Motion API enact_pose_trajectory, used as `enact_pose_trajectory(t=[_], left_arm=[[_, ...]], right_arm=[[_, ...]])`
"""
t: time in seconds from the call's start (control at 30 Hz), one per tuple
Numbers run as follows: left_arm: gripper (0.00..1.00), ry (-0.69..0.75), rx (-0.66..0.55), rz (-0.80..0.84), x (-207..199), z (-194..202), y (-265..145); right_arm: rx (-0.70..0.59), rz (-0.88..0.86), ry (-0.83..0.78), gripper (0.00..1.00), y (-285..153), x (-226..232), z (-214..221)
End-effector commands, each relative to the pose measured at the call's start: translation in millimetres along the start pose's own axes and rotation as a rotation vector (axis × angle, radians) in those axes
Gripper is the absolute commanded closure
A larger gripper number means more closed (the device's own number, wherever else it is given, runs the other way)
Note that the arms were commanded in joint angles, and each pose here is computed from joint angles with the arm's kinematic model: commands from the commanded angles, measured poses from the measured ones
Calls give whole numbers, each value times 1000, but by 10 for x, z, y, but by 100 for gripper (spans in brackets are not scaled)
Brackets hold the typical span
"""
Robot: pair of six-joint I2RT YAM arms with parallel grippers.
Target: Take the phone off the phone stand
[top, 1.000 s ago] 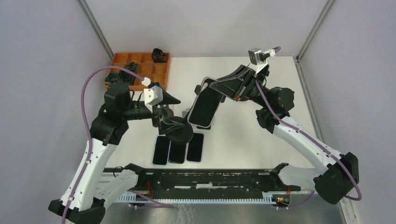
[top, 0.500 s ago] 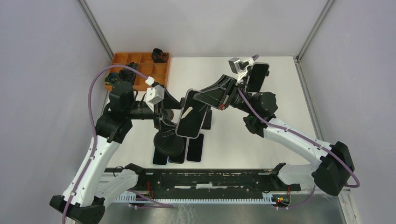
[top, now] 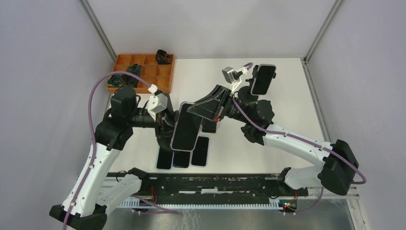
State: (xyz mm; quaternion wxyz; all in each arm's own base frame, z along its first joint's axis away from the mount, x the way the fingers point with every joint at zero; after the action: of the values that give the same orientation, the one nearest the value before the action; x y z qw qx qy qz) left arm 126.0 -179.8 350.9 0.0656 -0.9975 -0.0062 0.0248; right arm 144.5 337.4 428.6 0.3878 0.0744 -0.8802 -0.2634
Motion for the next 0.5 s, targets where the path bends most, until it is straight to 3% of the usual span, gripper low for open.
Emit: enact_pose_trajectory(t=[0.0, 0.03, 0.07, 0.47], left_arm=[[85, 132, -21, -2, 56, -190, -9], [95, 131, -17, -9, 74, -201, -10], [98, 124, -10, -16, 94, -203, -8], [97, 182, 46, -5, 53, -164, -60]], right_arm=[[-93, -191, -71, 100, 40, 524, -109], [-84, -192, -73, 100, 43, 513, -84], [-73, -193, -74, 100, 46, 505, -51], [-16, -93, -155, 88, 22, 324, 44]])
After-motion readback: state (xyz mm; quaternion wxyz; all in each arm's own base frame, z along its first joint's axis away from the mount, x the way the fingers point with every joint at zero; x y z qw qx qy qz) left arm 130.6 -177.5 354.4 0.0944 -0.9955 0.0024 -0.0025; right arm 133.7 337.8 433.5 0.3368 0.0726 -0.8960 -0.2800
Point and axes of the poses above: each gripper's point midway between its finger pads, its own y axis out along the fingers, its own x axis along the line the jaws close on, z = x × y, the point moved 4 cm from there along -y, back along the fingers, and after that the axes turned 3 degrees about y, right-handed, at the moved point
